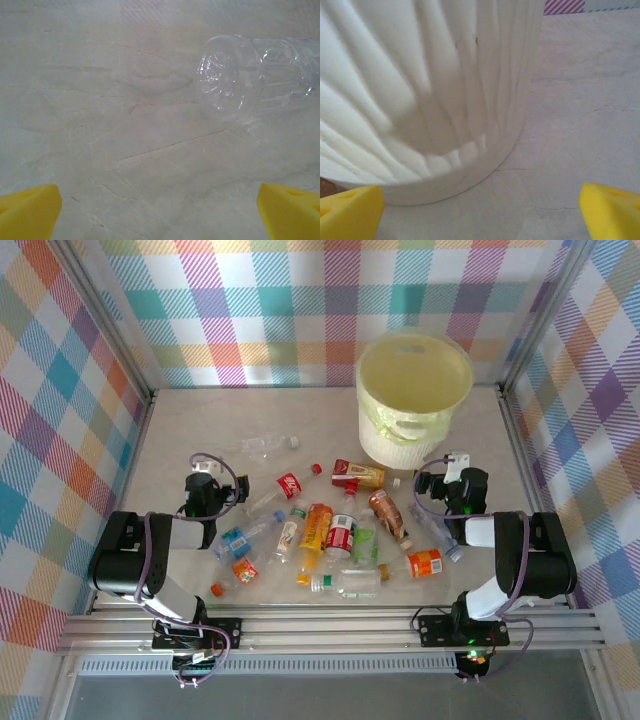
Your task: Put the plastic bottles in the bin
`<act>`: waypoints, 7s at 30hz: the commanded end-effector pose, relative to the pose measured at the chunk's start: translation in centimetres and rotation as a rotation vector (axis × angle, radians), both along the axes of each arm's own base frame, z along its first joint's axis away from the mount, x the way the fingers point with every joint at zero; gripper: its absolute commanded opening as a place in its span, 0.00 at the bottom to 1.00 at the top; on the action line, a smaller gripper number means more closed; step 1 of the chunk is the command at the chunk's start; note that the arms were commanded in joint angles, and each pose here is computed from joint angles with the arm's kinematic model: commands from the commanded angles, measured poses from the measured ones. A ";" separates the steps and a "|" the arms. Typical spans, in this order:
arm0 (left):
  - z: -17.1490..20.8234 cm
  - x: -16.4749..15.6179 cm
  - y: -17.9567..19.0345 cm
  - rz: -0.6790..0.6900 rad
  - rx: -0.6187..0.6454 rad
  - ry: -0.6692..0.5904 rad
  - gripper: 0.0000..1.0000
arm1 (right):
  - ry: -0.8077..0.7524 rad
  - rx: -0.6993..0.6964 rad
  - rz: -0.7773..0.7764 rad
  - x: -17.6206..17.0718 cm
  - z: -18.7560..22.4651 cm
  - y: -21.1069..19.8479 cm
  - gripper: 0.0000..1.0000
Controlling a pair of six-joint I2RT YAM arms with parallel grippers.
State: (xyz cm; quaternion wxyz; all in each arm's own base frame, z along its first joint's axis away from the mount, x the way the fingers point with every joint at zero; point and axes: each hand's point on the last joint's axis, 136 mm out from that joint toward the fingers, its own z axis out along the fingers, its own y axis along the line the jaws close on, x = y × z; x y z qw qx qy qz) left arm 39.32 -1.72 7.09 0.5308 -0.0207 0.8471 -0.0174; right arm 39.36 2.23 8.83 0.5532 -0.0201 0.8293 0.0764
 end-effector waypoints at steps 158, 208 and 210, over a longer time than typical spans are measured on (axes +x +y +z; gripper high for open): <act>22.2 -16.4 -18.0 -0.811 -0.461 0.233 1.00 | 0.705 -0.151 0.234 -6.8 -2.9 14.5 0.71; 22.2 -16.2 -17.8 -0.800 -0.452 0.226 1.00 | 0.443 -0.252 0.339 -6.3 6.9 17.5 0.61; 22.3 -16.3 -17.8 -0.800 -0.452 0.226 1.00 | 0.424 -0.256 0.364 -6.6 7.8 18.2 0.61</act>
